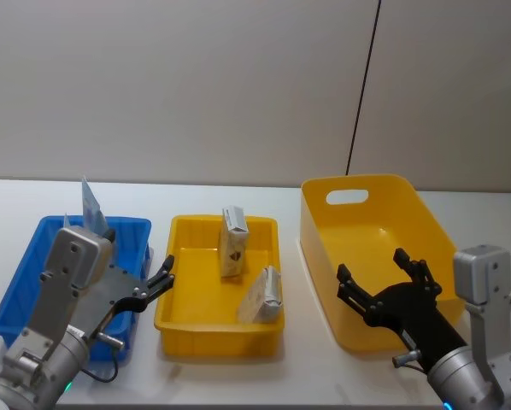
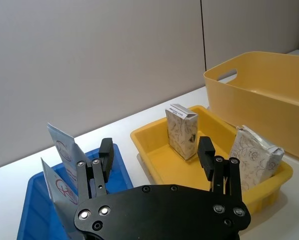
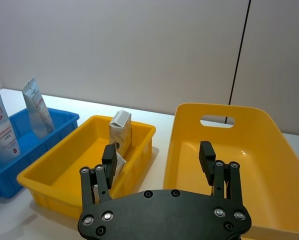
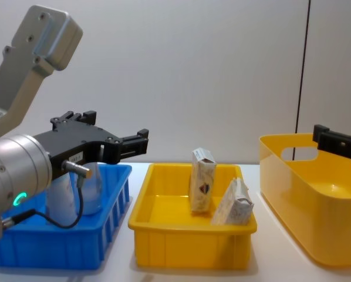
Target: Bimanual collaborative sorting of washing and personal care products
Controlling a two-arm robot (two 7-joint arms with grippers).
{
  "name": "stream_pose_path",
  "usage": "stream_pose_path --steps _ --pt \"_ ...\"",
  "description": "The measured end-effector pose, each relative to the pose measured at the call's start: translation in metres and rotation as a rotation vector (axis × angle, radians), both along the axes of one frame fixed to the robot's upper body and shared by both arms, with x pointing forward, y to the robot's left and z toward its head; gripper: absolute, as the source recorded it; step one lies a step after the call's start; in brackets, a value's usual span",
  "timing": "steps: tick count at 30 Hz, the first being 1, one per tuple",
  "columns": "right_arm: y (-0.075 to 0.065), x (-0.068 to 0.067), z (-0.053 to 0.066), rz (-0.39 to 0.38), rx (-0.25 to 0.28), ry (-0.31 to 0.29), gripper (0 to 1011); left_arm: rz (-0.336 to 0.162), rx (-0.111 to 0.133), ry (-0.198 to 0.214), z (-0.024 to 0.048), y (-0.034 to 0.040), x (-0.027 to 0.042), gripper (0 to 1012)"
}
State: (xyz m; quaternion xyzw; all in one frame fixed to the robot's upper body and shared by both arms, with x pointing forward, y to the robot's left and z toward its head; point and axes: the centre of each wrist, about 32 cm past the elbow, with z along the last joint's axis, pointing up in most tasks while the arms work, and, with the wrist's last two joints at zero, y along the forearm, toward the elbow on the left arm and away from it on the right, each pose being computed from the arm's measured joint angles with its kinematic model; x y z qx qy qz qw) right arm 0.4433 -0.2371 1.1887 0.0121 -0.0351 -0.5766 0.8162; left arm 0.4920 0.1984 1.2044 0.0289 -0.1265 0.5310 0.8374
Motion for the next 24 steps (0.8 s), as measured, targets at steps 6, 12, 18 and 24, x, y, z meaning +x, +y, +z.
stream_pose_path --steps 6,12,18,24 --pt "0.0000 0.0000 0.0000 0.000 0.000 0.000 1004 0.000 0.000 0.000 0.0000 0.0000 0.0000 1001" --pt "0.0000 0.0000 0.0000 0.000 0.000 0.000 1004 0.000 0.000 0.000 0.0000 0.0000 0.0000 1001" --pt "0.0000 0.0000 0.0000 0.000 0.000 0.000 1004 0.000 0.000 0.000 0.0000 0.0000 0.0000 1001" --pt "0.0000 0.0000 0.0000 0.000 0.000 0.000 1004 0.000 0.000 0.000 0.0000 0.0000 0.0000 1001"
